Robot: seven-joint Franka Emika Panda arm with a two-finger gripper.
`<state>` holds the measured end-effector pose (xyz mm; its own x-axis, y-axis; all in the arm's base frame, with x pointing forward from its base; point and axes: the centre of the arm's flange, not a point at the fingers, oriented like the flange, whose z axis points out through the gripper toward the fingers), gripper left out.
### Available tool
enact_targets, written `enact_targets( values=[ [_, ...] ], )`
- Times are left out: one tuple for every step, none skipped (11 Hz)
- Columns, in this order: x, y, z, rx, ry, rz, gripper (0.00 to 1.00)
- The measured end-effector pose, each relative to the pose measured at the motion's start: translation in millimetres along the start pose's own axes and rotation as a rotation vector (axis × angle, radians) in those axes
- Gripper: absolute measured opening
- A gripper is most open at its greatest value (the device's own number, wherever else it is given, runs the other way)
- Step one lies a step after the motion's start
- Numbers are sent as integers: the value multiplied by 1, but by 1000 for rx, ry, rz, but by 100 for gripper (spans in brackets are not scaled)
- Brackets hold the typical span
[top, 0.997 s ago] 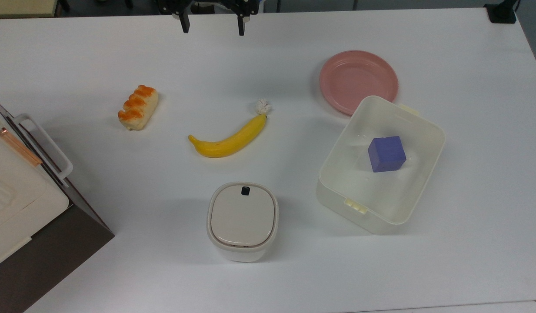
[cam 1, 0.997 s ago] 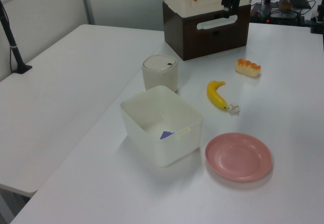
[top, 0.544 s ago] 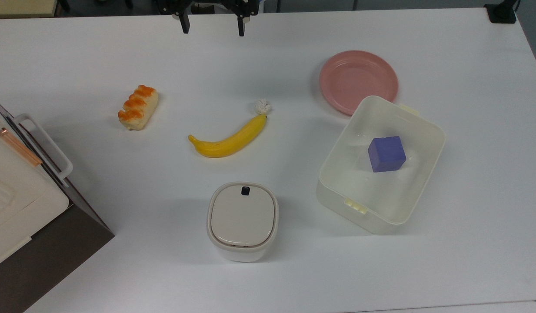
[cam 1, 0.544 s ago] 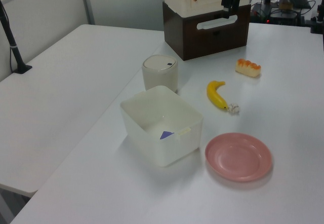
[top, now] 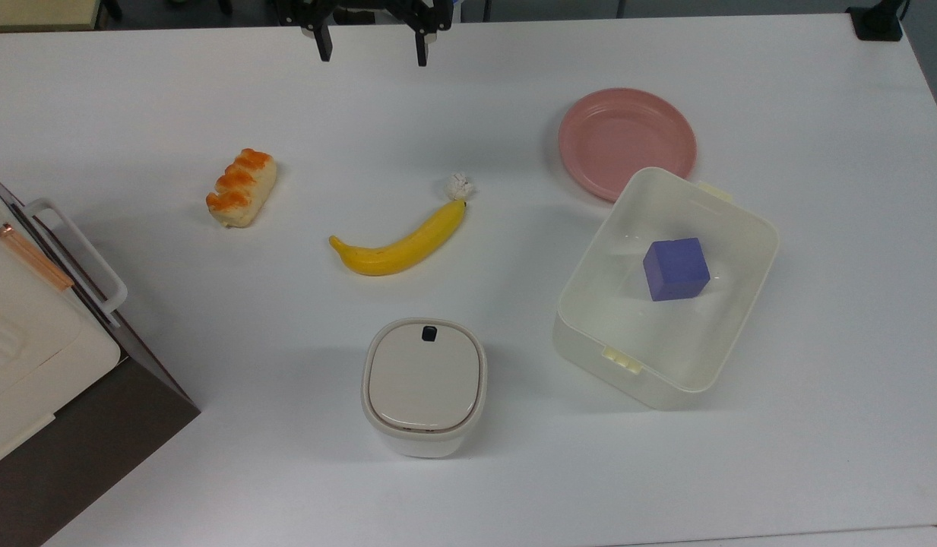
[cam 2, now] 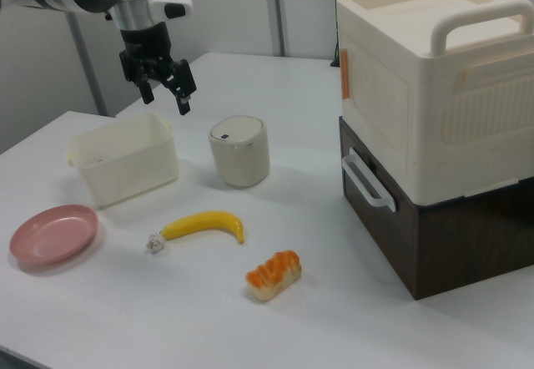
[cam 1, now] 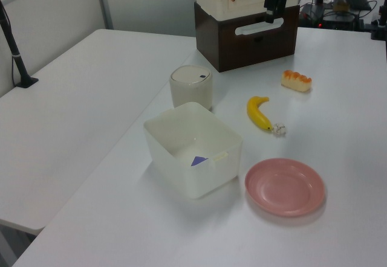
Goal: Open the trash can
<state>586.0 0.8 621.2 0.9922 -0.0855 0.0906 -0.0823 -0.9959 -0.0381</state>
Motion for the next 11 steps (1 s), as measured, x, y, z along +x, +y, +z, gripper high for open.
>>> enact_targets(
  values=[
    [1, 0, 4, -1, -7, 0, 100],
    [3, 0, 8, -1, -13, 1, 100],
    [4, 0, 12, -2, -19, 1, 100],
    [5, 1, 16, -2, -26, 1, 100],
    [6, 1, 23, -3, -39, 1, 100],
    [7, 1, 33, -4, -57, -1, 100],
    [8, 1, 43, -6, -76, -9, 98],
    [9, 2, 53, -7, -93, -17, 93],
    [10, 2, 58, -7, -102, -35, 89],
    [10, 3, 61, -5, -107, -61, 82],
    [11, 5, 63, -5, -109, -74, 65]
  ],
)
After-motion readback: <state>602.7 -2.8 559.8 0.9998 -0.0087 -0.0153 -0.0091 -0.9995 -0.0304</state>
